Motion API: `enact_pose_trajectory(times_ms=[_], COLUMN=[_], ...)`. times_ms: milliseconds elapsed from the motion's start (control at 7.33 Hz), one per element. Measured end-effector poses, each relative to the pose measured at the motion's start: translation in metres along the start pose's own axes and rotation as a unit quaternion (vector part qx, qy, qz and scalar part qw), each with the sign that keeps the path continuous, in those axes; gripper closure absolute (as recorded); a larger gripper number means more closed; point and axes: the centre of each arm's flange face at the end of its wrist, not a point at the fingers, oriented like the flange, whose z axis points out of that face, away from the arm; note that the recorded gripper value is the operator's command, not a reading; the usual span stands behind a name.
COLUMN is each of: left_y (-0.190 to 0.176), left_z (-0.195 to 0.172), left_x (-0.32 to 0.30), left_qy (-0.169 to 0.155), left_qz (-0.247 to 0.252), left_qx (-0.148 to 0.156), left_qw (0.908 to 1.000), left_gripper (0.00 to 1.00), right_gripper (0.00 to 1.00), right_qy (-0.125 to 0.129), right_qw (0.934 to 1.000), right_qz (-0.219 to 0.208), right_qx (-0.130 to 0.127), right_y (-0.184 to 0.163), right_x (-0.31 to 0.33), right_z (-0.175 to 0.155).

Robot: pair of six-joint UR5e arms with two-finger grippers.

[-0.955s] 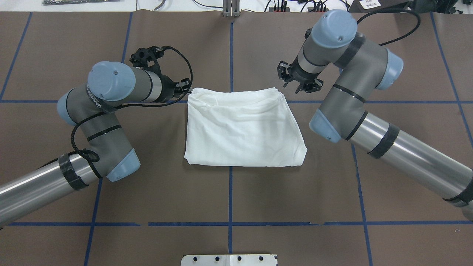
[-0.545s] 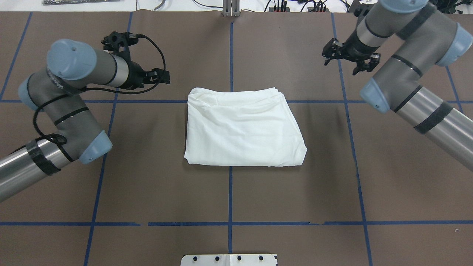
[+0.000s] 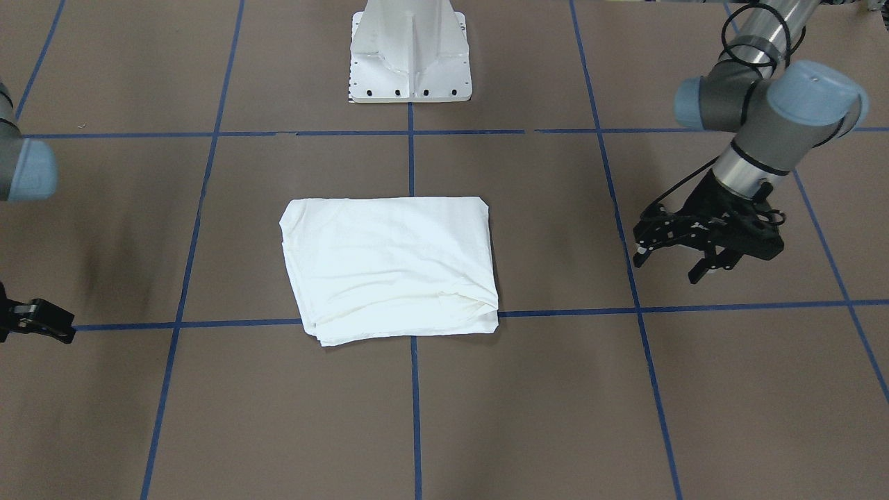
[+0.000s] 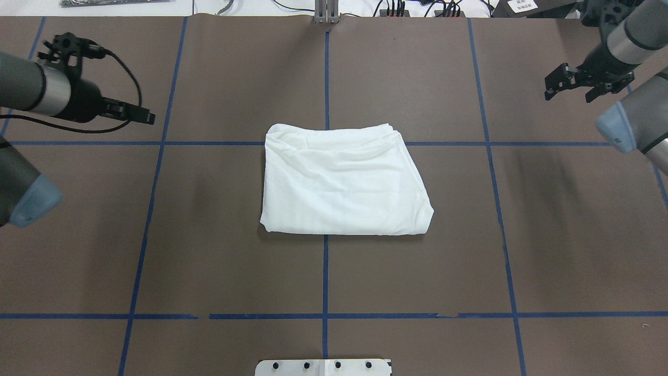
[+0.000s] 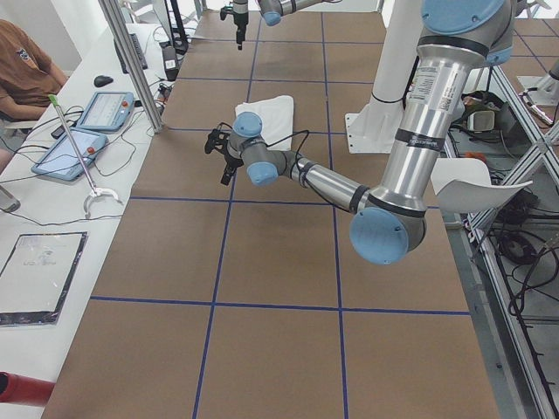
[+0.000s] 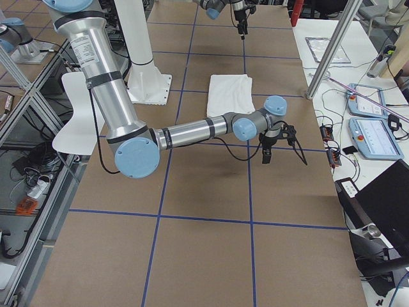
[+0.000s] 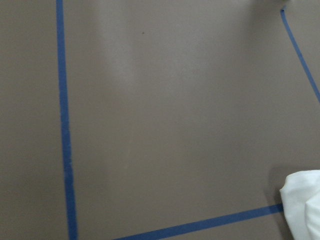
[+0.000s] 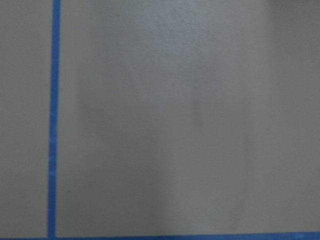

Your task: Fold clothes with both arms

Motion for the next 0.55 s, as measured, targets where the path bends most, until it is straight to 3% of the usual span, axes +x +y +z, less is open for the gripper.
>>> enact_pose_trajectory(times_ms=[273,545], left_y=[0.026,0.039], left_z=[-0.053,-0.08], left_x=[-0.081,-0.126], left_qy=[-0.015,-0.035], left_qz=[0.042,0.033], left_qx=[-0.01,-0.009], left_qw=[0.999,0.9988], left_gripper=[0.0,0.0], right_gripper=[0.0,0.0], right_qy=[-0.016,-0.022], right_qw=[0.9996,0.9991], right_qz=[-0.019,-0.036], right_qx=[-0.009,-0.01], right_y=[0.021,0.045], right_x=[0.091,0.154], right_z=[-0.017,-0.026])
